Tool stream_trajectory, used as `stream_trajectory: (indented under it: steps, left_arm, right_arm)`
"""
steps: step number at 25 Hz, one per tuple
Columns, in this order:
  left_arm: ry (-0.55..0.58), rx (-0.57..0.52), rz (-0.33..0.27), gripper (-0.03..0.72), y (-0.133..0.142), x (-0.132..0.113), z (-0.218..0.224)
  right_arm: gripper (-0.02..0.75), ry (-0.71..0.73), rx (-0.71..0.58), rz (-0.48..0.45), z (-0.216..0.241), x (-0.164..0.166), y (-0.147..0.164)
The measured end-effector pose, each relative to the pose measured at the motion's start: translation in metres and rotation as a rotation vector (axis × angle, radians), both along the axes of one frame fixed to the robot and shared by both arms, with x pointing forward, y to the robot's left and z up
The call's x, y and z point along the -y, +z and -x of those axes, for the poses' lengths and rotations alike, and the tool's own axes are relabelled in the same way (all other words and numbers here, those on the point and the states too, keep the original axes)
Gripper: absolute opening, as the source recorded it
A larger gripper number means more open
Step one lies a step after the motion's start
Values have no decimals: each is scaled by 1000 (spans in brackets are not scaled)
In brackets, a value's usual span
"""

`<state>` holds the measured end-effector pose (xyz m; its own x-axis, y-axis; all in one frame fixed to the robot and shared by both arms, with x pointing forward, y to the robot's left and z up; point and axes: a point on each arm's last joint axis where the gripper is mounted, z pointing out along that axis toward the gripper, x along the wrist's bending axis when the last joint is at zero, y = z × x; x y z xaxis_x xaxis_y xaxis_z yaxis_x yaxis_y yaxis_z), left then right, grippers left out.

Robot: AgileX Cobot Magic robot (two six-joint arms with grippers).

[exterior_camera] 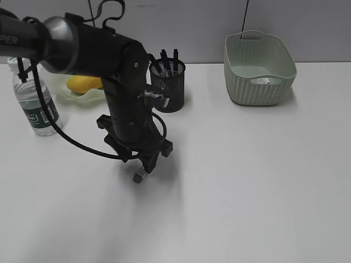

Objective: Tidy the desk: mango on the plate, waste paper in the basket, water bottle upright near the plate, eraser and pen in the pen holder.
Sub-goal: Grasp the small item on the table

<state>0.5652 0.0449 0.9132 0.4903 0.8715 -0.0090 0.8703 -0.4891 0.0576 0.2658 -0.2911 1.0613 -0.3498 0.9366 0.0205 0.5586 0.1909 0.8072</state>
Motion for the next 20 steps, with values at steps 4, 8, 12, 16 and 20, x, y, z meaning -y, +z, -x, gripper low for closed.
stream_trajectory:
  steps: [4,8,12,16,20]
  left_arm:
    - [10,3,3,475,-6,1,-2]
    - [10,27,17,433,-7,3,-4]
    - [10,25,14,419,-10,3,-4]
    - [23,7,-1,403,-18,3,-4]
    - [29,10,-3,305,-18,3,-5]
  right_arm:
    - [470,-1,1,1,0,0,0]
    - [470,-1,1,1,0,0,0]
    - [470,-1,2,0,0,0,0]
    - [470,-1,2,0,0,0,0]
    - [470,-2,3,1,0,0,0]
